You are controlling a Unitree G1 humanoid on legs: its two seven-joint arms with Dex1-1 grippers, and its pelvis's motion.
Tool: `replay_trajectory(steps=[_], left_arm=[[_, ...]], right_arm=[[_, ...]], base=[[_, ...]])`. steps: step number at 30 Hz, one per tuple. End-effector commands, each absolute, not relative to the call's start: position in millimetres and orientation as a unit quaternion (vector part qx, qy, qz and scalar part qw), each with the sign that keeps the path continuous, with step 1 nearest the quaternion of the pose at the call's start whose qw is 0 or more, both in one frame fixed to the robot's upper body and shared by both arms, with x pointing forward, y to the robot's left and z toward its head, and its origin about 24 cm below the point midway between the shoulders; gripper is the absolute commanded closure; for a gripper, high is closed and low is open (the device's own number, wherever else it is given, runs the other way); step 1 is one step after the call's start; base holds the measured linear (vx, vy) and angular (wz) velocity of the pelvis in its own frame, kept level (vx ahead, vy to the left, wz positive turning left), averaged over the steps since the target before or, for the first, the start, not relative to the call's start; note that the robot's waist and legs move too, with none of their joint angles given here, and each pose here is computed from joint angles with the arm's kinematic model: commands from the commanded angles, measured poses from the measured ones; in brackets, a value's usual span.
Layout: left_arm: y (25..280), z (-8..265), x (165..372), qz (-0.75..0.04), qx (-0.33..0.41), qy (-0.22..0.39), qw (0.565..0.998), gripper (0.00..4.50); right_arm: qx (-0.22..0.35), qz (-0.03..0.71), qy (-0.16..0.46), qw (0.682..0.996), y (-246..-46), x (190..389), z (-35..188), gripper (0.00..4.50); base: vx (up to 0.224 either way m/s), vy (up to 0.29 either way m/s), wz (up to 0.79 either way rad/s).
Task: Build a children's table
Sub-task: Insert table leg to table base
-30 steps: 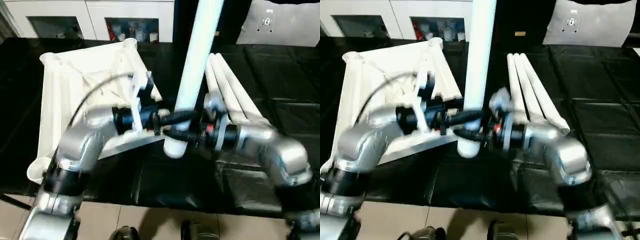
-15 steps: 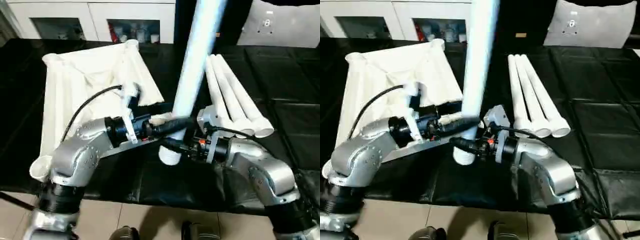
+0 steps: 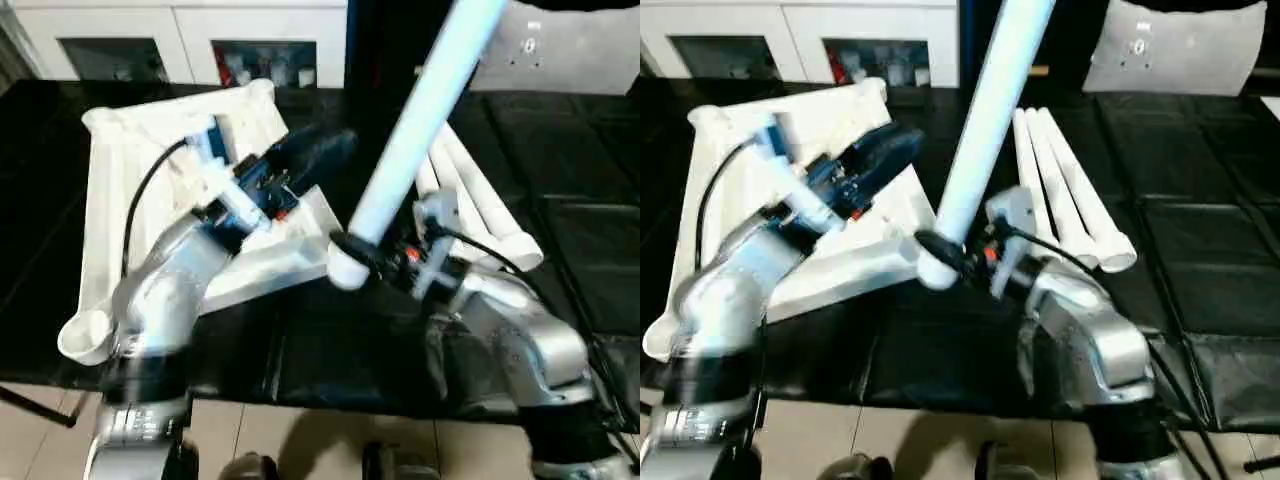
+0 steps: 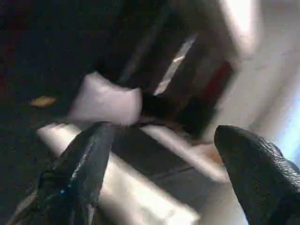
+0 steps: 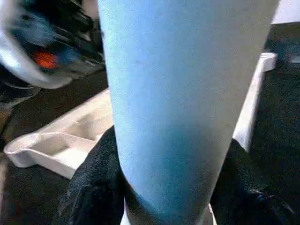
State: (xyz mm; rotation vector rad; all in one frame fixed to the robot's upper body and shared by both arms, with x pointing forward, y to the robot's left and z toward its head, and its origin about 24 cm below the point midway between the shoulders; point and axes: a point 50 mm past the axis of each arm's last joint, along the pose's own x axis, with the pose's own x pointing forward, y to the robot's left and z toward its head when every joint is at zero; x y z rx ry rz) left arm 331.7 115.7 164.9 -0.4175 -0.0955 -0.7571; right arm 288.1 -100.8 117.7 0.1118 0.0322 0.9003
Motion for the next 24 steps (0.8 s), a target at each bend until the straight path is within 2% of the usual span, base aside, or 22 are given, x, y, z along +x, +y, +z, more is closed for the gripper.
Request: replay_trajectory(steps=[1,3,7,14,20,23,24], left_arm=[[110.1,167.5,333.9,-0.363,-0.159,-0.040,0.917,0.54],[102.4,170.3,333.3,-0.371,-0.151,-0.036,0.915,0.54],[75.6,179.2,318.9,-0.453,-0.113,-0.040,0.884,0.54],[56.0,192.0,293.0,-0.529,-0.072,-0.063,0.843,0.54],[68.8,188.7,304.8,-0.469,-0.062,-0.071,0.878,0.54],[106.0,171.4,321.1,-0.396,-0.020,-0.043,0.917,0.54],[106.7,171.0,321.1,-0.396,-0.019,-0.042,0.917,0.54]], right_arm=[[0.031,0.438,0.000,0.898,-96.4,287.9,123.3,2.59],[0.030,0.438,0.000,0.899,-94.8,288.0,122.1,2.59],[0.019,0.425,-0.003,0.905,-93.2,289.4,117.5,2.59],[0.005,0.394,0.020,0.919,-96.1,294.6,107.6,2.59],[0.016,0.373,0.012,0.928,-97.2,297.7,109.8,2.59],[0.022,0.321,0.018,0.947,-111.8,302.7,112.6,2.59],[0.023,0.320,0.018,0.947,-112.0,302.8,112.5,2.59]], base=[[0.000,0.000,0.00],[0.000,0.000,0.00],[0.000,0.000,0.00],[0.000,0.000,0.00],[0.000,0.000,0.00],[0.000,0.000,0.00],[0.000,0.000,0.00]])
